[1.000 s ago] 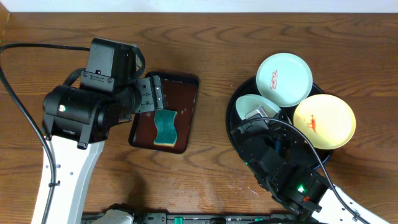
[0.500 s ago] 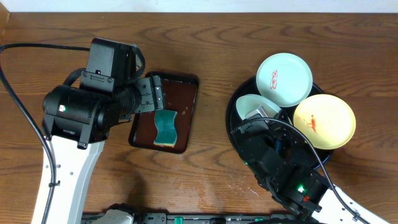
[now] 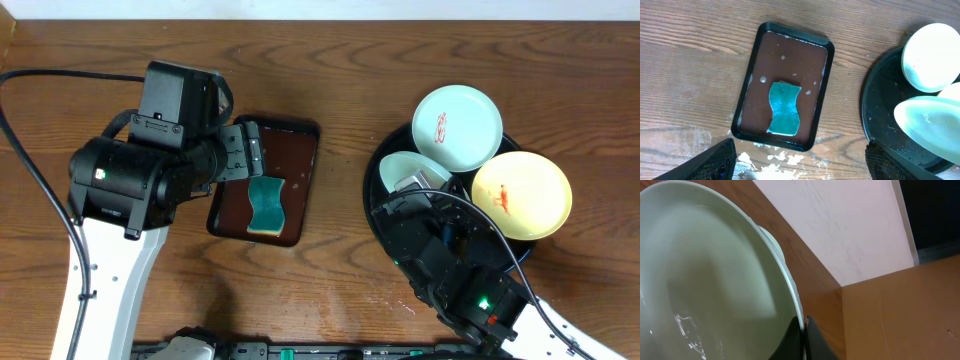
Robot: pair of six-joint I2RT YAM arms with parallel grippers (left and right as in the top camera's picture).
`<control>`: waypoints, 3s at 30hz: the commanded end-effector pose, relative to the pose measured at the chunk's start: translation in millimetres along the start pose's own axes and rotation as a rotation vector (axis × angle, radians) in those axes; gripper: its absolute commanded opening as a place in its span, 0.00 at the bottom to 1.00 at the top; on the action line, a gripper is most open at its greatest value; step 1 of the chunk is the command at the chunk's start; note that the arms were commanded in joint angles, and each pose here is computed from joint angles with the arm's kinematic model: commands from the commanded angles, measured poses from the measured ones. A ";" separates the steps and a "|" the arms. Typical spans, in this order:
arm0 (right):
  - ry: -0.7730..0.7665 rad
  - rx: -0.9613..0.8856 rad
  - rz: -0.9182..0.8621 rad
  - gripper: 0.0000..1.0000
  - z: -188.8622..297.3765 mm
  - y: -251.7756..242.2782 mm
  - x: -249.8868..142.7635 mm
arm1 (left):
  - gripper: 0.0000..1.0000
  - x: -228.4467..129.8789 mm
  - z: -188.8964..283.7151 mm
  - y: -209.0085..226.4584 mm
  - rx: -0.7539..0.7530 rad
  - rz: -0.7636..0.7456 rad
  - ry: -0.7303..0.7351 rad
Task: Clean dirty plates on tray and stack at the side
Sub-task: 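Lift the cleaned pale green plate with right gripper and place it right of tray, then grasp the yellow plate rim with the right gripper and pull it center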
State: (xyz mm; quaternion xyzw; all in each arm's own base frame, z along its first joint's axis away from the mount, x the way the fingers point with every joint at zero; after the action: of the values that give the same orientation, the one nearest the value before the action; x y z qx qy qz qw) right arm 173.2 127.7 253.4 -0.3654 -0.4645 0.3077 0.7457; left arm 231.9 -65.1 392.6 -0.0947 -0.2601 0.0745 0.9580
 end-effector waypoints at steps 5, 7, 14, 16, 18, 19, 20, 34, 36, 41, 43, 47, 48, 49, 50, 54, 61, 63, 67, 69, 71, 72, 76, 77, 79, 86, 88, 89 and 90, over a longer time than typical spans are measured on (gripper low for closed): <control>0.001 -0.032 -0.033 0.01 1.8 -6.1 3.3 | 0.83 0.4 1.3 0.1 0.000 -0.009 -0.002; 0.006 -0.035 -0.039 0.01 0.8 -6.7 2.8 | 0.83 0.4 1.3 0.1 0.001 -0.009 -0.002; 0.033 -0.053 -0.127 0.01 -4.8 -10.6 -0.5 | 0.84 0.4 1.3 0.1 0.000 -0.009 -0.002; 0.047 -0.064 -0.195 0.01 -7.9 -12.8 -2.5 | 0.84 0.4 1.3 0.1 0.000 -0.009 -0.002; 0.067 -0.080 -0.293 0.01 -12.5 -16.0 -5.5 | 0.84 0.4 1.3 0.1 0.001 -0.009 -0.002; 0.076 -0.079 -0.345 0.01 -15.5 -17.2 -7.1 | 0.83 0.4 1.3 0.1 0.001 -0.009 -0.002; 0.086 -0.065 -0.397 0.01 -19.7 -18.2 -9.1 | 0.83 0.4 1.3 0.1 0.000 -0.009 -0.002; 0.327 0.359 -1.233 0.01 -102.2 -71.5 -104.7 | 0.83 0.4 1.3 0.1 0.001 -0.009 -0.002; 0.372 0.293 -1.400 0.01 -106.8 -88.6 -133.7 | 0.83 0.4 1.3 0.1 0.001 -0.009 -0.002; 0.507 -0.013 -1.785 0.01 -109.2 -122.5 -219.3 | 0.84 0.4 1.3 0.1 0.000 -0.009 -0.002; 0.550 -0.126 -1.882 0.01 -110.8 -128.6 -249.6 | 0.83 0.4 1.3 0.1 0.000 -0.009 -0.002; 0.570 -0.272 -1.993 0.01 -120.4 -134.7 -297.0 | 0.83 0.4 1.3 0.1 0.000 -0.009 -0.002; 0.573 -0.296 -2.002 0.01 -123.5 -134.6 -307.3 | 0.83 0.4 1.3 0.1 0.001 -0.009 -0.002; 0.576 -0.311 -2.006 0.01 -126.0 -134.2 -314.0 | 0.84 0.4 1.3 0.1 0.000 -0.009 -0.002; 0.578 -0.323 -2.010 0.01 -129.4 -133.2 -321.5 | 0.84 0.4 1.3 0.1 0.001 -0.009 -0.002; 0.623 -0.331 -2.030 0.01 -143.0 -120.6 -344.6 | 0.83 0.4 1.3 0.1 0.000 -0.009 -0.002; 0.705 -0.289 -2.026 0.24 -160.1 -96.3 -364.6 | 0.84 0.4 1.3 0.1 0.000 -0.009 -0.002; 0.632 -0.256 -2.025 0.41 -162.3 -103.4 -360.1 | 0.84 0.4 1.3 0.1 0.001 -0.009 -0.002; 0.365 -0.046 -1.934 0.53 -162.9 -128.7 -329.0 | 0.84 0.4 1.3 0.1 0.000 -0.009 -0.002; 0.277 0.025 -1.884 0.53 -160.4 -138.4 -308.4 | 0.84 0.4 1.3 0.1 0.000 -0.009 -0.002; 0.195 0.094 -1.795 0.49 -157.5 -146.4 -281.0 | 0.84 0.4 1.3 0.1 0.000 -0.009 -0.002; 0.165 0.127 -1.734 0.47 -155.7 -148.5 -265.1 | 0.84 0.4 1.3 0.1 0.001 -0.009 -0.002; 0.199 0.166 -1.467 0.41 -144.1 -139.4 -216.0 | 0.84 0.4 1.3 0.1 0.001 -0.009 -0.002; 0.287 0.126 -1.396 0.40 -139.6 -131.7 -208.9 | 0.84 0.4 1.3 0.1 0.000 -0.009 -0.002; 0.433 0.045 -1.301 0.40 -135.0 -120.0 -203.7 | 0.84 0.4 1.3 0.1 0.000 -0.009 -0.002; 0.609 0.026 -1.153 0.67 -155.3 -90.0 -201.6 | 0.84 0.4 1.3 0.1 0.000 -0.009 -0.002; 0.635 0.035 -1.150 0.64 -166.8 -82.5 -208.5 | 0.84 0.4 1.3 0.1 0.000 -0.009 -0.002; 0.640 0.036 -1.151 0.62 -173.3 -79.4 -211.9 | 0.84 0.4 1.3 0.1 0.001 -0.009 -0.002; 0.640 0.043 -1.147 0.61 -179.7 -76.1 -214.9 | 0.84 0.4 1.3 0.1 0.000 -0.009 -0.002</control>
State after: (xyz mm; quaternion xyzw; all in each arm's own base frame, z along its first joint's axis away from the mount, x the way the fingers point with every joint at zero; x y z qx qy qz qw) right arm 260.9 -124.3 175.8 -0.0849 -0.3562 -0.2564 0.8945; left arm 231.8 -65.1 392.6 -0.0946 -0.2599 0.0743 0.9581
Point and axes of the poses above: each gripper's point midway between its finger pads, its own z axis back along the fingers, its own y axis along the line the jaws close on, x = y × z, the point moved 10 cm from there along z, back along the fingers, and after that the axes turned 3 degrees about z, right-handed, at the moved point
